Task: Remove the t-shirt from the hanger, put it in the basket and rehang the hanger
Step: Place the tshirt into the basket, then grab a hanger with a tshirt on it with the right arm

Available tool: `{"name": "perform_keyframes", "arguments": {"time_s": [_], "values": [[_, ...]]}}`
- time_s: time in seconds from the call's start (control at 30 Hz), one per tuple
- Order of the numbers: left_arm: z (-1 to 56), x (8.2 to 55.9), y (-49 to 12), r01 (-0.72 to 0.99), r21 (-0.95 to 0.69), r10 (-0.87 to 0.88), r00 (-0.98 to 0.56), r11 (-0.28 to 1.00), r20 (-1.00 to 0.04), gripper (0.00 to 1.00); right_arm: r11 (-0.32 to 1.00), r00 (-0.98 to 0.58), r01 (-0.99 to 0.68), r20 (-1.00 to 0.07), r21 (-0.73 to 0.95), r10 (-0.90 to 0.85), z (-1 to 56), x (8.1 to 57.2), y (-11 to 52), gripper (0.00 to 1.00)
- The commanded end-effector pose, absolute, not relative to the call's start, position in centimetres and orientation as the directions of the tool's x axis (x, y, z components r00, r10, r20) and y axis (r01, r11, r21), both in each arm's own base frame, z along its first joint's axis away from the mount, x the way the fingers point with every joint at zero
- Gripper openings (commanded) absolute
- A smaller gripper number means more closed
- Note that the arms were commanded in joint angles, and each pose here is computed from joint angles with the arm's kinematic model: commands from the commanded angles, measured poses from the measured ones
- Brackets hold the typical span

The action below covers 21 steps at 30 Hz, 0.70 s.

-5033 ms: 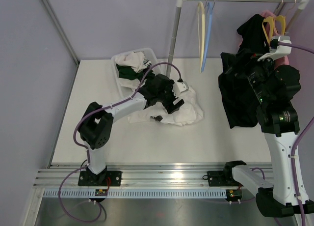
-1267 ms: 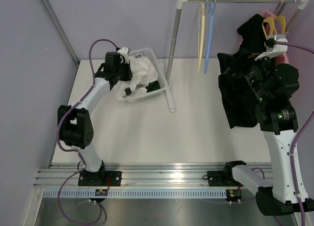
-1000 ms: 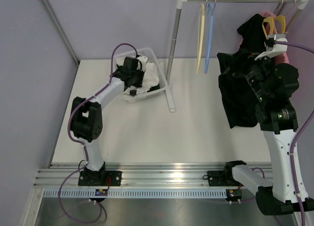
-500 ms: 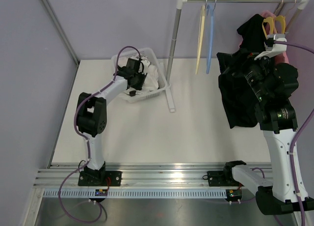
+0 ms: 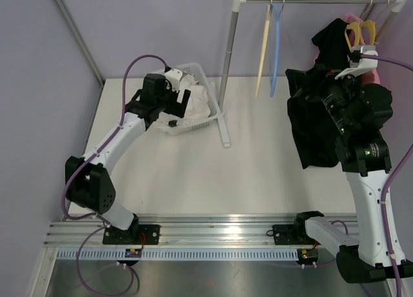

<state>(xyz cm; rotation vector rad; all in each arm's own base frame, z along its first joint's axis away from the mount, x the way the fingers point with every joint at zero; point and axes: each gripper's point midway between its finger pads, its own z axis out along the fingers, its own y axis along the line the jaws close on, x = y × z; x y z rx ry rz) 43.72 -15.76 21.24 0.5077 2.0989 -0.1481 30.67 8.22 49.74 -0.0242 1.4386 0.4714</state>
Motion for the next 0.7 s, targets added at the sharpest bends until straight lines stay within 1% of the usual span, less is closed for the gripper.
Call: {"name": "perform_keyframes", "arguments": {"time_s": [0.0, 0.13, 0.23, 0.27, 0.3, 0.37, 0.53, 0.67], "values": [[23.8, 43.2, -15.8, 0.411, 0.090, 0.269, -0.402, 0.907, -0.875, 0.99, 0.920, 0.142, -0.306, -0.944, 0.243, 0.296, 51.6, 30.0, 7.3, 0.99], [24.9, 42.2, -15.5, 0.403, 0.083, 0.249, -0.379, 0.911, -0.891, 0.99, 0.921, 0.151, -0.306, -0.942, 0.243, 0.299, 51.7, 29.8, 7.3, 0.99], [27.3, 40.8, -15.8, 0.423, 0.064, 0.205, -0.296, 0.904, -0.933, 0.99, 0.926, 0.163, -0.290, -0.941, 0.243, 0.298, 51.8, 29.9, 6.9, 0.99], [26.2, 39.8, -16.0, 0.445, 0.052, 0.205, -0.304, 0.894, -0.930, 0.99, 0.928, 0.180, -0.284, -0.937, 0.242, 0.300, 52.2, 29.8, 6.8, 0.99], [27.7, 39.1, -16.4, 0.456, 0.044, 0.176, -0.252, 0.889, -0.952, 0.99, 0.934, 0.194, -0.256, -0.933, 0.249, 0.302, 52.3, 29.9, 6.2, 0.99], [27.0, 38.0, -16.9, 0.476, 0.032, 0.170, -0.250, 0.879, -0.953, 0.99, 0.935, 0.222, -0.238, -0.923, 0.262, 0.315, 52.9, 29.7, 5.7, 1.00], [28.1, 36.2, -17.3, 0.486, 0.044, 0.157, -0.194, 0.873, -0.968, 0.99, 0.929, 0.266, -0.180, -0.894, 0.322, 0.361, 53.9, 29.1, 4.3, 0.99], [27.9, 36.0, -16.5, 0.453, 0.060, 0.148, -0.162, 0.890, -0.976, 0.99, 0.923, 0.241, -0.138, -0.892, 0.358, 0.382, 53.6, 28.8, 3.6, 1.00]]}}
